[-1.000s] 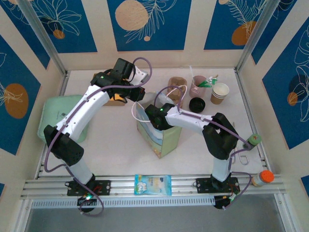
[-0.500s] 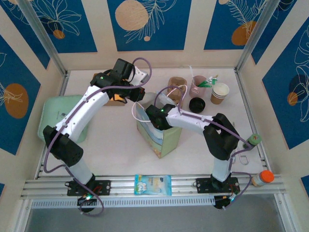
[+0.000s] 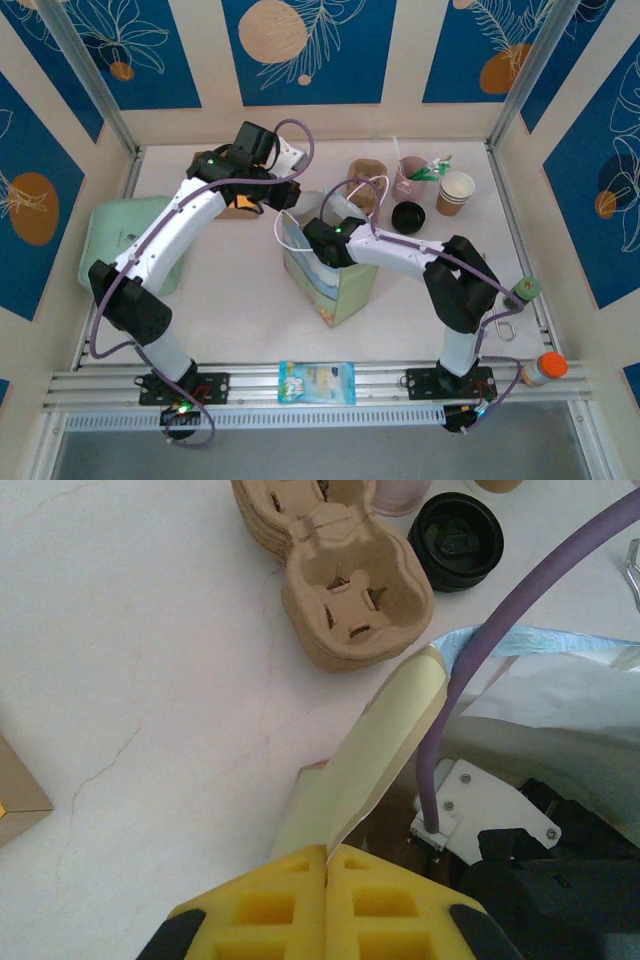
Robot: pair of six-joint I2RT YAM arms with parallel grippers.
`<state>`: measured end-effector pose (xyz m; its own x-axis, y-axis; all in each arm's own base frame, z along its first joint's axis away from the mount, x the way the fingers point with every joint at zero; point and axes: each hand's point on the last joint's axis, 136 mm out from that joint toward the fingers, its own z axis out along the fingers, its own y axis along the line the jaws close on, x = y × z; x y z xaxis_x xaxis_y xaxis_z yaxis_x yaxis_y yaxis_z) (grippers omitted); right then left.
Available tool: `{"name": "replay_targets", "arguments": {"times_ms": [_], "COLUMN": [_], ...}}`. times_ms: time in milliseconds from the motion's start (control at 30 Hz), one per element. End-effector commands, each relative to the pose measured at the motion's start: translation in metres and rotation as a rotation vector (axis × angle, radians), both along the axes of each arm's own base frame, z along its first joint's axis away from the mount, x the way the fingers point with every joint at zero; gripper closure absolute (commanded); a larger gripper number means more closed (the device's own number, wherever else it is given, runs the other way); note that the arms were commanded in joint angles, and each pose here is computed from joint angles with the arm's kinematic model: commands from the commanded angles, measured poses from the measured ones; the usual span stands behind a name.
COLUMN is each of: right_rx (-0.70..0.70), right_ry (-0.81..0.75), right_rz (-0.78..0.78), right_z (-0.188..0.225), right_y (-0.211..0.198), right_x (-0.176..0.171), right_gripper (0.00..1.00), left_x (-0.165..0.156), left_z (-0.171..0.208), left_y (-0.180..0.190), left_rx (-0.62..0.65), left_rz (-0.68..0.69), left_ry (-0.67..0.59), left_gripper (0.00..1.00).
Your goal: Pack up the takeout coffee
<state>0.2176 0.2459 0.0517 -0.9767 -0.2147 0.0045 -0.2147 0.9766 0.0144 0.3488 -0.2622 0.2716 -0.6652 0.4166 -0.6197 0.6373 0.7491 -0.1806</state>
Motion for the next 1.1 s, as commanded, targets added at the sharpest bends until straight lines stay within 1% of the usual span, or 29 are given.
{"name": "replay_targets", "arguments": {"times_ms": [0,133,233,367,467,567,667,767,800,1067], "right_rx": [0.005,0.002,-0.002,-0.013,-0.014,-0.018,-0.021,-0.027,-0.027,-0.042], "right_ry": [0.009,-0.001,-0.007,-0.015,-0.017,-0.017,-0.017,-0.014,-0.014,-0.011], "right_rz": [0.001,0.000,0.000,-0.002,0.000,0.000,0.002,0.004,0.004,0.007], "right_z": [-0.0482,-0.0521,-0.0558,-0.0567,-0.0559,-0.0558,-0.0560,-0.0566,-0.0567,-0.0578], "right_y": [0.0055,0.0052,0.0046,0.0022,0.0023,0.0020,0.0020,0.0016,0.0015,-0.0005], "right_x": [0.0047,0.0074,0.0085,0.0093,0.0092,0.0088,0.0080,0.0073,0.0076,0.0060], "right_gripper": [0.48,0.48,0.44,0.34,0.21,0.12,0.07,0.04,0.00,0.01], "left_x": [-0.0055,-0.0059,-0.0061,-0.0062,-0.0057,-0.0059,-0.0056,-0.0058,-0.0058,-0.0056], "left_z": [0.0106,0.0107,0.0108,0.0109,0.0119,0.0115,0.0115,0.0111,0.0110,0.0118], "left_y": [0.0029,0.0028,0.0029,0.0035,0.0034,0.0031,0.0033,0.0036,0.0037,0.0032], "left_rx": [-0.011,-0.013,-0.014,-0.013,-0.014,-0.015,-0.015,-0.012,-0.012,-0.014], "left_rz": [-0.001,-0.002,-0.002,0.000,0.000,-0.001,0.000,0.000,0.000,-0.001], "left_ry": [-0.027,-0.027,-0.029,-0.031,-0.036,-0.034,-0.034,-0.035,-0.035,-0.036], "left_gripper": [1.00,1.00,1.00,1.00,1.00,1.00,1.00,0.99,0.99,0.99]}}
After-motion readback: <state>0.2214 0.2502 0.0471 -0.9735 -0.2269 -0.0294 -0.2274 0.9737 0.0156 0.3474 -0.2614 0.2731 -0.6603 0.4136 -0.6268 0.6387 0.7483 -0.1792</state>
